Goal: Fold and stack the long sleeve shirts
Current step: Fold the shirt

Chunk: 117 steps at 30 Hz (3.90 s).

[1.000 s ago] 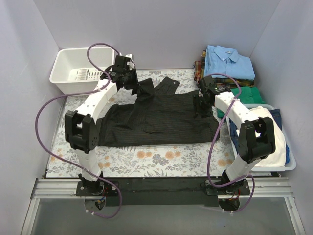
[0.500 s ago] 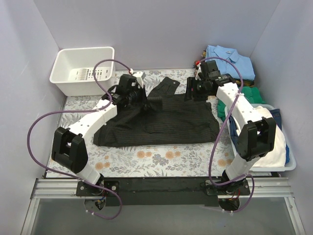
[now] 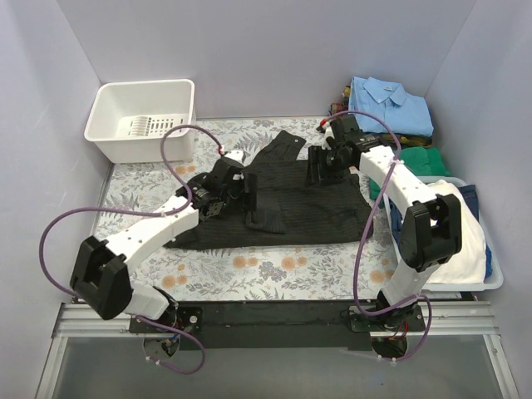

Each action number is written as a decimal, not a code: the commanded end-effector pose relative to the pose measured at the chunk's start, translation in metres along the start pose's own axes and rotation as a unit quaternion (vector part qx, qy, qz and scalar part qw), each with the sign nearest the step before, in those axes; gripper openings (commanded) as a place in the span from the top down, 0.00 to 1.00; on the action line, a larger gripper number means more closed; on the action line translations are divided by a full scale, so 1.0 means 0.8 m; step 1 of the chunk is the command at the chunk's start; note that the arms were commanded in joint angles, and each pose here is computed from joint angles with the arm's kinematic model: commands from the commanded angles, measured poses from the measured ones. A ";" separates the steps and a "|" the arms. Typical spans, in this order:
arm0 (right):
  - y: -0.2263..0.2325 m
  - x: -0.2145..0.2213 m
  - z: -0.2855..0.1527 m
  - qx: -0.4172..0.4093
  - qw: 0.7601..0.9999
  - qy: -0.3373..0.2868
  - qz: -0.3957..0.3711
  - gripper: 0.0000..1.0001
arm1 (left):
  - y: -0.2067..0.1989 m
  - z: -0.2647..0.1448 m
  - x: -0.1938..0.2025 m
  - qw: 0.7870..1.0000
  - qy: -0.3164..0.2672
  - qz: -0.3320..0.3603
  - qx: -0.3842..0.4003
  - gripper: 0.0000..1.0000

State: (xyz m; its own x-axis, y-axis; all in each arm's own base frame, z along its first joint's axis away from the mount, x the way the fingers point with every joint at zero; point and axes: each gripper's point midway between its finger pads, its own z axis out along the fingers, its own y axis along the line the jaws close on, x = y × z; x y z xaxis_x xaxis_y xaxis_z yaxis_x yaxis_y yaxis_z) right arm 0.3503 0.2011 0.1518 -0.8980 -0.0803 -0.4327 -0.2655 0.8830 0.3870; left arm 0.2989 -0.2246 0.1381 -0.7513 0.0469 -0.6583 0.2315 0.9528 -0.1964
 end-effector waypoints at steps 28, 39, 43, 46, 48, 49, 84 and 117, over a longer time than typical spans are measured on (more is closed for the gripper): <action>0.155 0.079 0.156 -0.075 0.968 0.155 -0.183 0.38 | 0.129 -0.003 -0.004 0.971 0.024 -0.212 -0.108 0.26; 0.146 0.068 0.115 -0.034 0.976 0.117 -0.179 0.99 | 0.136 0.003 0.005 0.972 0.035 -0.205 -0.108 0.26; 0.147 0.059 0.099 -0.027 0.978 0.097 -0.181 0.99 | 0.135 0.007 0.006 0.974 0.039 -0.198 -0.106 0.26; 0.159 0.055 0.096 -0.048 0.975 0.095 -0.193 0.69 | 0.138 0.009 0.009 0.973 0.042 -0.196 -0.110 0.26; 0.164 0.054 0.100 -0.056 0.972 0.096 -0.205 0.48 | 0.140 0.009 0.010 0.973 0.042 -0.197 -0.115 0.26; 0.169 0.056 0.102 -0.059 0.971 0.097 -0.211 0.45 | 0.142 0.008 0.010 0.972 0.042 -0.200 -0.118 0.26; 0.149 0.039 0.112 0.068 0.967 0.064 -0.236 0.99 | 0.184 0.009 0.027 0.960 0.061 -0.234 -0.141 0.27; 0.271 -0.209 -0.236 0.019 0.884 -0.420 -0.206 0.99 | 0.172 0.013 -0.006 0.989 -0.004 -0.127 -0.072 0.29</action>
State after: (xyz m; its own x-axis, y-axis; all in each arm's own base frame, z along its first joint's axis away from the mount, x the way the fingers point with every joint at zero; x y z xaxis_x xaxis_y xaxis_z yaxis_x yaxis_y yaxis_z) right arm 0.3824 0.3246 0.4227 -0.2279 -0.1224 -0.9660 -0.4745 0.8802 0.0004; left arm 0.3348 -0.1001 0.0967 -0.7995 -0.2048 -0.5647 -0.0650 0.9641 -0.2576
